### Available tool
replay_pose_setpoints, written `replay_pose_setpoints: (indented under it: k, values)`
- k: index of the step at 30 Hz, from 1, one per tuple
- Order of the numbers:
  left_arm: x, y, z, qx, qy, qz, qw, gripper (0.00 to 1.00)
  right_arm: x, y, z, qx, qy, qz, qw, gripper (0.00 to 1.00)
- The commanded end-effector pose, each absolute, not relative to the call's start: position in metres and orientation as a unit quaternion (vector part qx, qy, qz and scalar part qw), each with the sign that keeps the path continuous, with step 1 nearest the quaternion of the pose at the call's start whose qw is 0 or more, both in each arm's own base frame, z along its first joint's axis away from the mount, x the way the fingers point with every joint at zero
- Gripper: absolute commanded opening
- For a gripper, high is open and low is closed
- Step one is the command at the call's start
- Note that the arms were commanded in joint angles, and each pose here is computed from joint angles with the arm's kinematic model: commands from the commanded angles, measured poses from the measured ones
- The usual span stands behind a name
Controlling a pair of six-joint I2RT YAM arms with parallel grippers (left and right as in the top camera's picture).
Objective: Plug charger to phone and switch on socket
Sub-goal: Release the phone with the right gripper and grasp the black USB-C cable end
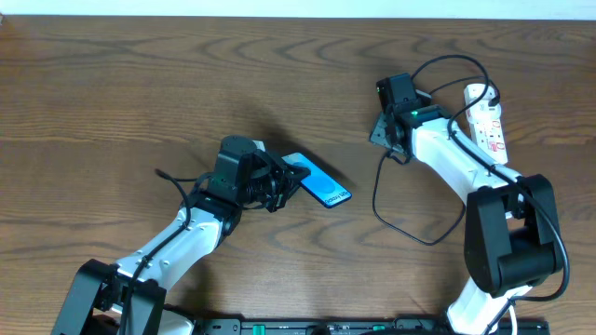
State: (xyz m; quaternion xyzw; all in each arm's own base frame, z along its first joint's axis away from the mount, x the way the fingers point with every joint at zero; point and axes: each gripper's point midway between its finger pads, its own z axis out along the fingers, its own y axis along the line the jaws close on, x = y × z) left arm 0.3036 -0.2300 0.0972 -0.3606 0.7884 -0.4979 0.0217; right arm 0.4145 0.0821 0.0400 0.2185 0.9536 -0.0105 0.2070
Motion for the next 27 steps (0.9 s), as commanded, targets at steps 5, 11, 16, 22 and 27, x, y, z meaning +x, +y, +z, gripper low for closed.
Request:
replay_pose_setpoints:
  k: [5,11,16,22,27]
  values:
    - [0.307,-0.235,0.112,-0.336,0.787,-0.516,0.028,0.07,0.419,0.06,0.01,0.288,0.939,-0.023,0.189,0.64]
    - [0.307,-0.235,0.112,-0.336,0.787,-0.516,0.028,0.08,0.422,0.061,-0.015,0.287,0.941,-0.029,0.179,0.49]
    - [0.307,-0.235,0.112,-0.336,0.787,-0.516,0.028,0.07,0.414,0.061,-0.024,0.285,0.944,-0.038,0.159,0.29]
    - [0.308,-0.232,0.112,-0.312,0.797,-0.514,0.048,0.08,0.405,0.063,-0.027,0.268,0.953,-0.036,0.137,0.17]
    - [0.312,-0.223,0.116,-0.298,0.796,-0.525,0.051,0.07,0.4,0.093,-0.029,0.167,0.98,0.034,0.1,0.01]
